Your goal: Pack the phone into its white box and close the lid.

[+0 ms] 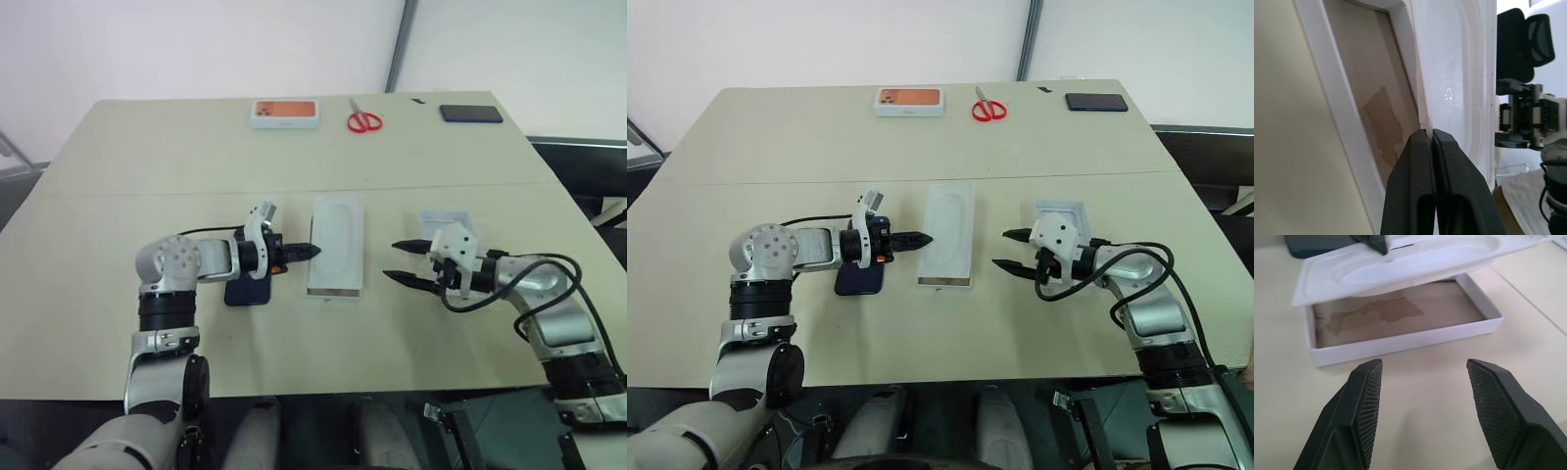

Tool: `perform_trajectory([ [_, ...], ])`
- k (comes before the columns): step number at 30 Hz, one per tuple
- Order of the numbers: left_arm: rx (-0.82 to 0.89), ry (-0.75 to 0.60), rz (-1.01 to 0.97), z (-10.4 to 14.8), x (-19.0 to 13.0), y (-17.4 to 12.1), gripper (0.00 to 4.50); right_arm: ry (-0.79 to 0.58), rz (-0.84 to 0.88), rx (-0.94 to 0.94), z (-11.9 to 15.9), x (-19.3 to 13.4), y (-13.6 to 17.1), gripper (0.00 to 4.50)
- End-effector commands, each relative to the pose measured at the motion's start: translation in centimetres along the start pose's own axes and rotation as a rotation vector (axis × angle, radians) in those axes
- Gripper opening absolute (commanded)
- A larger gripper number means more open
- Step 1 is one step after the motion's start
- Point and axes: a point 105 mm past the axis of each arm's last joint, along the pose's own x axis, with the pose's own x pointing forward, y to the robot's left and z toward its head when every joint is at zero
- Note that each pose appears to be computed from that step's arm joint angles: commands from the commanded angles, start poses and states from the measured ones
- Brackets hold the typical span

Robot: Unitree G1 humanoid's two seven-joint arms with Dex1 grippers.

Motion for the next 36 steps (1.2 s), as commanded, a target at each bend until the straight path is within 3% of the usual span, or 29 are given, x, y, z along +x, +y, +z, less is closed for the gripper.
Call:
perform_trajectory([
  [1,0.032,-0.019,-0.002,0.3,-0.2,-0.5,0.95,-0.037,-0.018,-0.046,1.1,0.3,-0.5,2.91],
  [6,0.064,-0.014,0.008,0.3,-0.3,-0.7,3.41,-0.042,-0.015,-0.057,1.1,0.8,-0.7,2.91],
  [12,0.119,-0.037,-0.016,1.0,-1.0,-1.3,3.41,-0.086,-0.013,-0.077,2.1,1.8,-1.0,2.91],
  [17,0.410,-0.181,-0.033,3.0,-3.2,-2.1,3.41,-0.156,-0.017,-0.068,4.1,3.7,-0.9,2.91],
  [20,0.507,-0.225,-0.054,3.7,-4.7,-2.3,3.45,-0.179,-0.016,-0.077,4.9,4.9,-0.6,1.52],
  [23,0.686,-0.203,0.043,3.4,-6.3,-0.1,3.45,-0.151,-0.009,-0.133,5.0,6.7,-0.2,0.02],
  [27,0.751,-0.220,0.029,2.7,-7.9,1.2,3.45,-0.137,0.030,-0.194,5.1,8.6,0.8,0.02],
  [30,0.821,-0.344,0.041,3.6,-9.1,1.3,3.45,-0.091,0.062,-0.258,4.4,9.8,1.5,0.02],
  [36,0.808,-0.340,0.038,2.7,-9.8,2.0,3.45,0.015,0.118,-0.377,2.5,11.3,2.0,0.02],
])
